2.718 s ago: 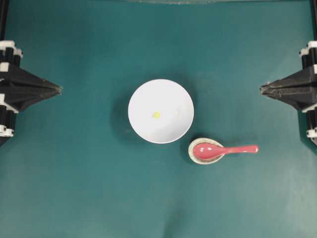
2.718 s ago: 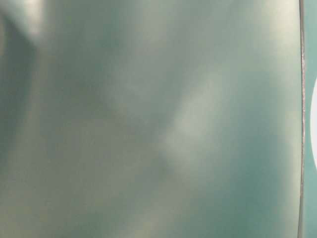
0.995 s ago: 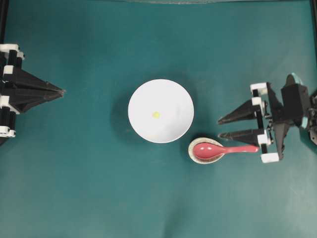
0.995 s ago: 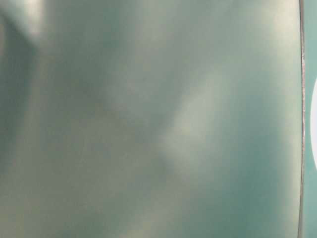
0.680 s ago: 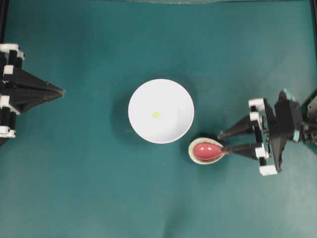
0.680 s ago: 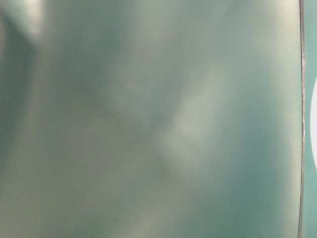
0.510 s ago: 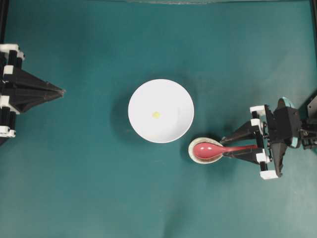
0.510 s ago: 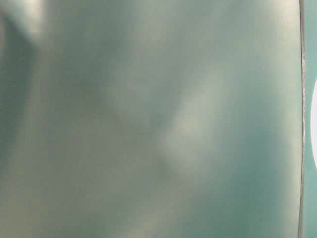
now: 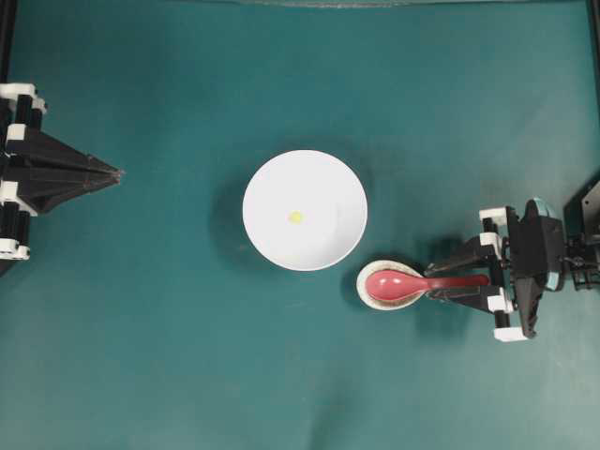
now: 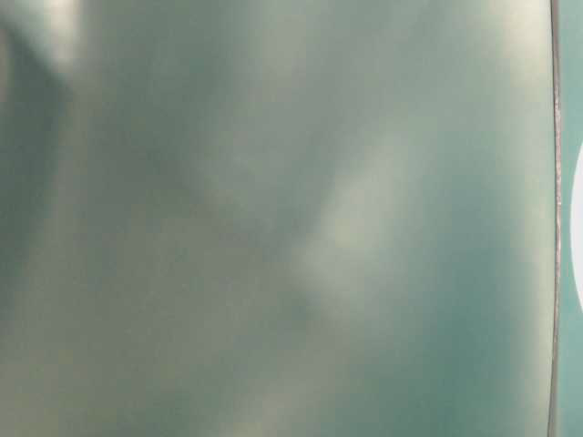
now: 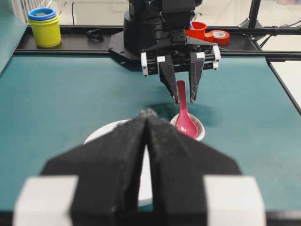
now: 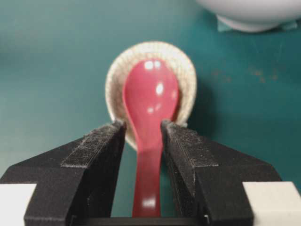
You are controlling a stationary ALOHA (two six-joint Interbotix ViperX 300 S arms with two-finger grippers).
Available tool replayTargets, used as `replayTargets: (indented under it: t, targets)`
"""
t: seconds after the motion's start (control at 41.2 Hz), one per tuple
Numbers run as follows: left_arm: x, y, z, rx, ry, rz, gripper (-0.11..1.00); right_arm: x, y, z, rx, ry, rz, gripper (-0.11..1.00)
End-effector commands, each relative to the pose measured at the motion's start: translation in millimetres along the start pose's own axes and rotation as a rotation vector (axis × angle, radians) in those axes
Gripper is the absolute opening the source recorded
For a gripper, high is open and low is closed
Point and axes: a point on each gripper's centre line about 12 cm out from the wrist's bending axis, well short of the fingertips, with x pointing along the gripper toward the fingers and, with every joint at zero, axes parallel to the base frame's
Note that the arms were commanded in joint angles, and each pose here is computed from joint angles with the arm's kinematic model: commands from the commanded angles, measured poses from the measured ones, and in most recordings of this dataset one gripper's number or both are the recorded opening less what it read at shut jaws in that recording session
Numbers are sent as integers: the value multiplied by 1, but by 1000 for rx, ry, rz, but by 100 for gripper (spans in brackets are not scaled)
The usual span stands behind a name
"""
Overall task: Scoop the yellow hexagonal prism block from the bowl with a spoon using the right arm.
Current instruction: 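Lift the pink spoon off the speckled dish with the right gripper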
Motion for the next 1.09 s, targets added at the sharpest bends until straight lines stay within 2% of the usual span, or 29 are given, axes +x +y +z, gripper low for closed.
replayTargets:
  t: [0.0,0.267,1.068]
  targets:
    - [2,0,6,5,-14,-1,0,2,2,2,2,-14,6,45]
    - [3,0,7,5,-14,1,0,2,0,-6,8,18,-3,45]
    - [2,0,6,6,-12,-1,0,2,0,-9,5,36,-2,45]
